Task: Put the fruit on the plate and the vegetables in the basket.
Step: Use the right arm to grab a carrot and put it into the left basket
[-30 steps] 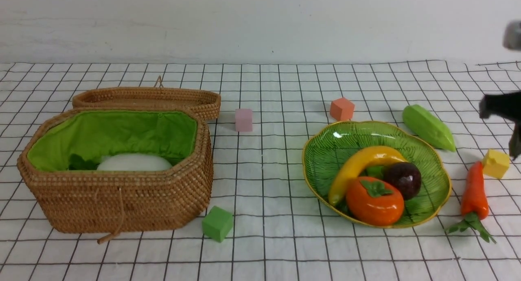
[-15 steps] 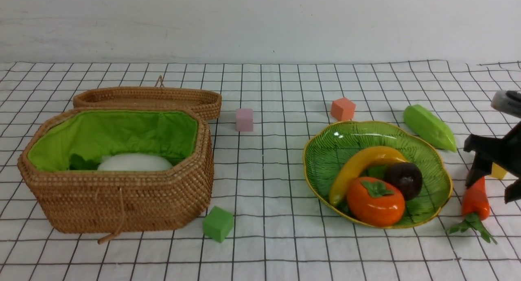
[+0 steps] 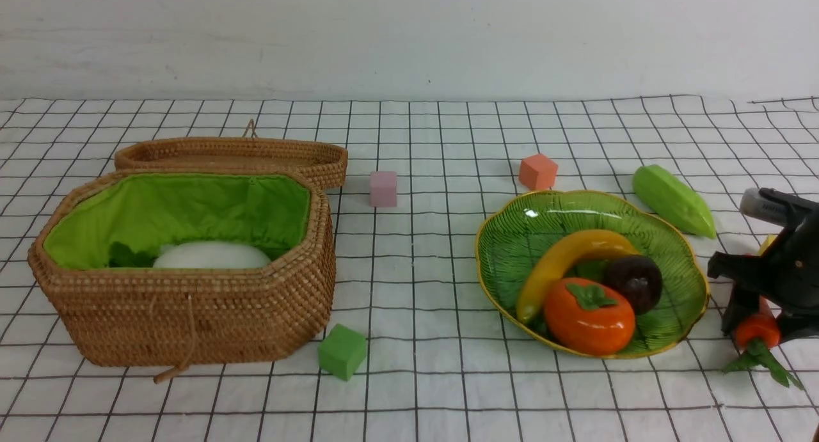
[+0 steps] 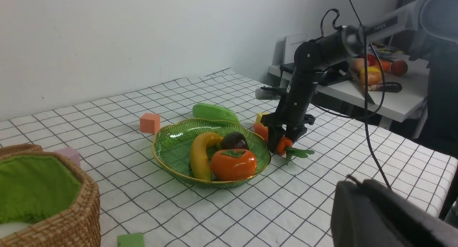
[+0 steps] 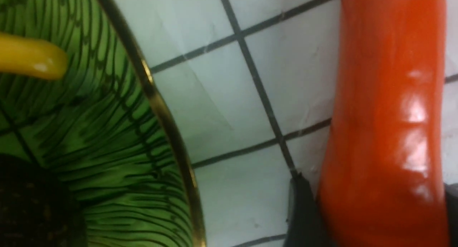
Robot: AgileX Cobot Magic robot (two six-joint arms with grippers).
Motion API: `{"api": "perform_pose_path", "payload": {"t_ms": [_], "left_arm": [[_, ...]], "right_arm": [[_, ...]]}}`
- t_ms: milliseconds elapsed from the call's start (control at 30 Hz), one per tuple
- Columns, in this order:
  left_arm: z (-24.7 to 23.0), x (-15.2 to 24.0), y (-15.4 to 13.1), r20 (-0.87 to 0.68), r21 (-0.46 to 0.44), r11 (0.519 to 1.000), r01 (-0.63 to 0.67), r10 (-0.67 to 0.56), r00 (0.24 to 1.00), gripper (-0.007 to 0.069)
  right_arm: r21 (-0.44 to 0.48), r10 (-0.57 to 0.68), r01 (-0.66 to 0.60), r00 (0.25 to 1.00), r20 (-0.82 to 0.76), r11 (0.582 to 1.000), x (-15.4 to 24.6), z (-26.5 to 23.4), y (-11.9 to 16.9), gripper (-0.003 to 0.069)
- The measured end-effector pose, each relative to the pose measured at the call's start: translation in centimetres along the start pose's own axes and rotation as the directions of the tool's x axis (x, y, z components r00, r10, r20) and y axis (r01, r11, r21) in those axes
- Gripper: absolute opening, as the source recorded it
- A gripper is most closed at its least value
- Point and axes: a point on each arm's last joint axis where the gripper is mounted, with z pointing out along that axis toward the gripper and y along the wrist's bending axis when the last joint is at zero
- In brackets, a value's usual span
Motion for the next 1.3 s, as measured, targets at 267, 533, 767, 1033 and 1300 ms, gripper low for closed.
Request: {"api": "perform_pose_path", "payload": {"t_ms": [267,533,767,1033,1300], "left_arm": [[0.2,0.6,0.3,-0.073,-0.03,0.999,-0.022,0.02,0.997,-0.0005],[0.6,0.4,2.4,-0.072,-0.253,0.967,0.006,-0.025,0.997,-0.0005],[0.4,0.0,3.4,-0.002,-0.358,0.929,0.097,-0.105,0.994,-0.0005],[0.3,-0.1,3.6,0.005,-0.385,0.919,0.08,-0.084,0.996,0.0],[0.3,-0.1,3.7,0.001,-0.389,0.918,0.077,-0.083,0.997,0.0002]], "right_arm": [[-0.042,-0.077,0.076,0.996,-0.035,0.996,3.0,-6.8,2.6,0.0391],[-0.2,-0.523,0.619,0.763,0.38,0.759,7.9,-19.2,15.8,0.0391],[-0.219,-0.671,0.942,0.334,0.662,0.253,13.2,-22.7,29.7,0.0391],[-0.1,-0.633,0.995,0.057,0.772,-0.032,16.5,-16.9,40.5,0.0391],[0.031,-0.621,0.995,-0.085,0.779,-0.096,17.1,-10.2,44.0,0.0472]]}}
